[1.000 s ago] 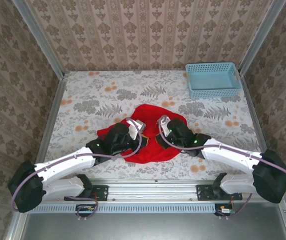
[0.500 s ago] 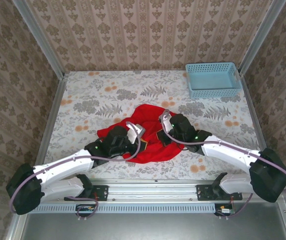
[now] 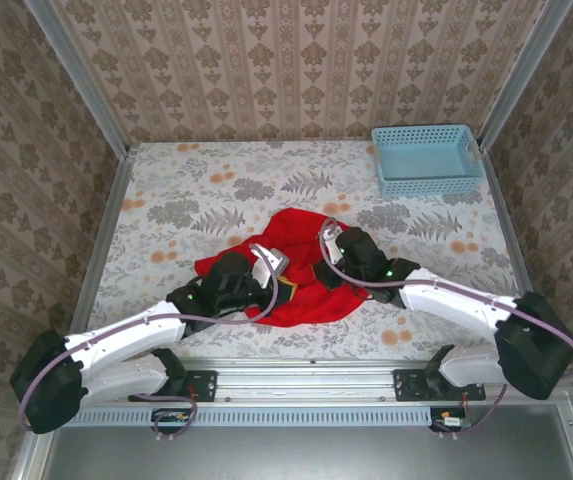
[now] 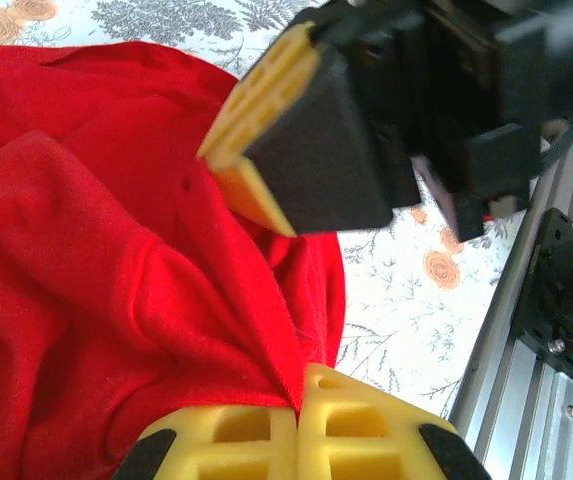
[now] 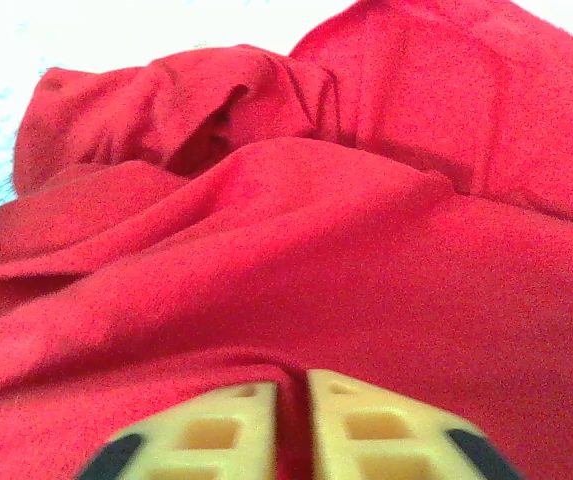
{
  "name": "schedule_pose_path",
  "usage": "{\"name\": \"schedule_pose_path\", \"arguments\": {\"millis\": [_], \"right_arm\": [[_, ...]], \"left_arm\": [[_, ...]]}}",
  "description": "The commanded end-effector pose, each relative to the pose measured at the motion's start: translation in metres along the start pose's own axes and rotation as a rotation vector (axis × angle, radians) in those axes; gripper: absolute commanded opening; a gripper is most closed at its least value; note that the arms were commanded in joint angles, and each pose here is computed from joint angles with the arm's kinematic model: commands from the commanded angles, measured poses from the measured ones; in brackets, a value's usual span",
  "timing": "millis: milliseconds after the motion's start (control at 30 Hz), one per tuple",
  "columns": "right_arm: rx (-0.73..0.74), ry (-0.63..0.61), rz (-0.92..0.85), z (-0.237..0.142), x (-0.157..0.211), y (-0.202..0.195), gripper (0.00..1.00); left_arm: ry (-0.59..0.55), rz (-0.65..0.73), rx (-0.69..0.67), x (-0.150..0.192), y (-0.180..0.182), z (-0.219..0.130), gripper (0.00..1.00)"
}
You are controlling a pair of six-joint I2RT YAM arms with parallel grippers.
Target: Fold the inside-out t-shirt
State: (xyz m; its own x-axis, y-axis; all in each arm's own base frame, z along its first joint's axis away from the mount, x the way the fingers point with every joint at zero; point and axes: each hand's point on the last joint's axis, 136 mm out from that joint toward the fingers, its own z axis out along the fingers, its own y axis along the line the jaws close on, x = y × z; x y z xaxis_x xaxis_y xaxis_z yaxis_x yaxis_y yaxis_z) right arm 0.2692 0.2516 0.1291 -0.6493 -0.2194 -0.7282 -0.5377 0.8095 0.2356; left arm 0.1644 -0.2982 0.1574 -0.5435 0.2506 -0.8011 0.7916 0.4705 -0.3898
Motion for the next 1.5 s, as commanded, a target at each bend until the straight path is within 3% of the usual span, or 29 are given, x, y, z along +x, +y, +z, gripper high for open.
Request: {"name": "schedule_pose_path", "arguments": {"millis": [0, 367, 667, 833, 1033, 1233, 1467], "right_arm": [[-0.037, -0.071, -0.067, -0.022, -0.003, 0.014, 0.24], [-0.366, -0.089, -0.221, -0.033, 0.011, 0.083, 0.19], [-0.273, -0.038, -0.177, 0.0, 0.011, 0.072, 0.08], [-0.277, -0.05, -0.109, 0.005, 0.002, 0.068, 0.07], [-0.31, -0.056, 0.034, 0.011, -0.004, 0.055, 0.11], [-0.291, -0.029, 0.013, 0.016, -0.001, 0.052, 0.16], [-0.317, 0.004, -0.198, 0.016, 0.026, 0.08, 0.39]], "left_arm": [[-0.043, 0.005, 0.043, -0.008, -0.006, -0.004, 0.0], [-0.049, 0.008, 0.038, -0.011, -0.004, -0.01, 0.0], [-0.042, 0.013, 0.056, -0.009, -0.007, -0.012, 0.0], [-0.025, 0.019, 0.054, -0.005, -0.007, -0.011, 0.0], [-0.017, 0.028, 0.063, -0.002, -0.008, -0.012, 0.0], [-0.009, 0.036, 0.075, -0.002, -0.011, -0.012, 0.0], [-0.034, 0.032, 0.046, -0.008, -0.007, -0.013, 0.0]]}}
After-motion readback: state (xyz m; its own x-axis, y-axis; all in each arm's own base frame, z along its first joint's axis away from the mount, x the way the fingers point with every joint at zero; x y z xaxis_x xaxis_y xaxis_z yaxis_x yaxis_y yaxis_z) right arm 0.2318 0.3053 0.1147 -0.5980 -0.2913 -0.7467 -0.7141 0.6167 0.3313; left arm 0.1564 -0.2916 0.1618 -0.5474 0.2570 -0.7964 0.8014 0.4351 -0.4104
